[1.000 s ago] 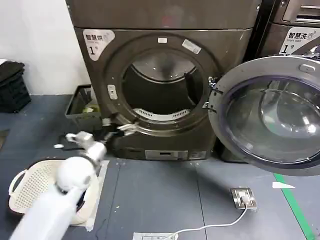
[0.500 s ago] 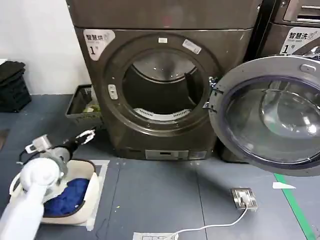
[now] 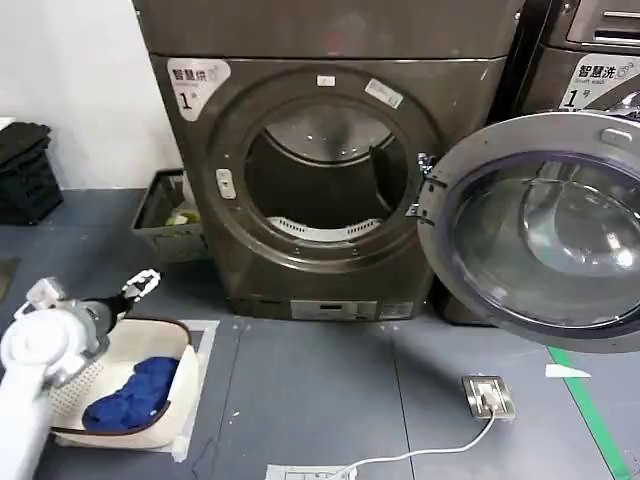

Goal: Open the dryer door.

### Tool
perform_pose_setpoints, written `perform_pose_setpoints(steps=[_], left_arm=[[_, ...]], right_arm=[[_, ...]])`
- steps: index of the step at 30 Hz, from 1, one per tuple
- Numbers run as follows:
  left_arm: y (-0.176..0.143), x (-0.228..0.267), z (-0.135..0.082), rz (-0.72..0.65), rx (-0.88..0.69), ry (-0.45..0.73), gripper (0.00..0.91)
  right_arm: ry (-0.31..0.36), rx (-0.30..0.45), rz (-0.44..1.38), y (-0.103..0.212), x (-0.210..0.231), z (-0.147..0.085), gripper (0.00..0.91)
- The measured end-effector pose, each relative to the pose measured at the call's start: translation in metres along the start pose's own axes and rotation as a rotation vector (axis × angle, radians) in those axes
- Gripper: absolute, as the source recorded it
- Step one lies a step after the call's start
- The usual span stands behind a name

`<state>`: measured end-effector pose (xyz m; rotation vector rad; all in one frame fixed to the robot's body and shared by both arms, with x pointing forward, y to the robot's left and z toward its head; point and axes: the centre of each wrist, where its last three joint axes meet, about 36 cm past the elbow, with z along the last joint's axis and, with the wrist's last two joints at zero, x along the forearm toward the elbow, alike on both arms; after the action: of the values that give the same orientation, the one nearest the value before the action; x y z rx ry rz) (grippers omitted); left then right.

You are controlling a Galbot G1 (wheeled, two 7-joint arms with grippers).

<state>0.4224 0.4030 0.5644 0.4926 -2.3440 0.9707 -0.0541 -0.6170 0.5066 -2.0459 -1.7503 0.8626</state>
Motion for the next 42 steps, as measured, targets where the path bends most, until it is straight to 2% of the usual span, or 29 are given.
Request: perform_pose_setpoints(steps=[7, 12, 19, 28, 35, 42], left_arm=[[-0.001, 0.0, -0.015, -0.011, 0.042, 0.006, 0.907], [-0.001, 0.0, -0.026, -0.027, 0.012, 0.024, 0.907], [0.004, 0.0, -0.038, -0.087, 0.037, -0.003, 0.907], [0.009, 0.005, -0.04, -0.105, 0.011, -0.03, 0.907], [0.007, 0.001, -0.048, -0.159, -0.005, 0.132, 0.907], [0.008, -0.008, -0.042, -0.183, -0.096, 0.295, 0.907]], right_arm=[[-0.012, -0.007, -0.019, 0.006, 0.003, -0.005, 0.907], [-0.01, -0.01, -0.036, 0.013, 0.007, -0.004, 0.907], [-0.009, -0.015, -0.051, 0.018, 0.009, -0.004, 0.907], [-0.004, -0.011, -0.055, 0.018, 0.008, -0.002, 0.907], [-0.007, -0.013, -0.06, 0.019, 0.007, -0.002, 0.907], [-0.021, -0.013, -0.071, 0.018, 0.007, -0.006, 0.907]])
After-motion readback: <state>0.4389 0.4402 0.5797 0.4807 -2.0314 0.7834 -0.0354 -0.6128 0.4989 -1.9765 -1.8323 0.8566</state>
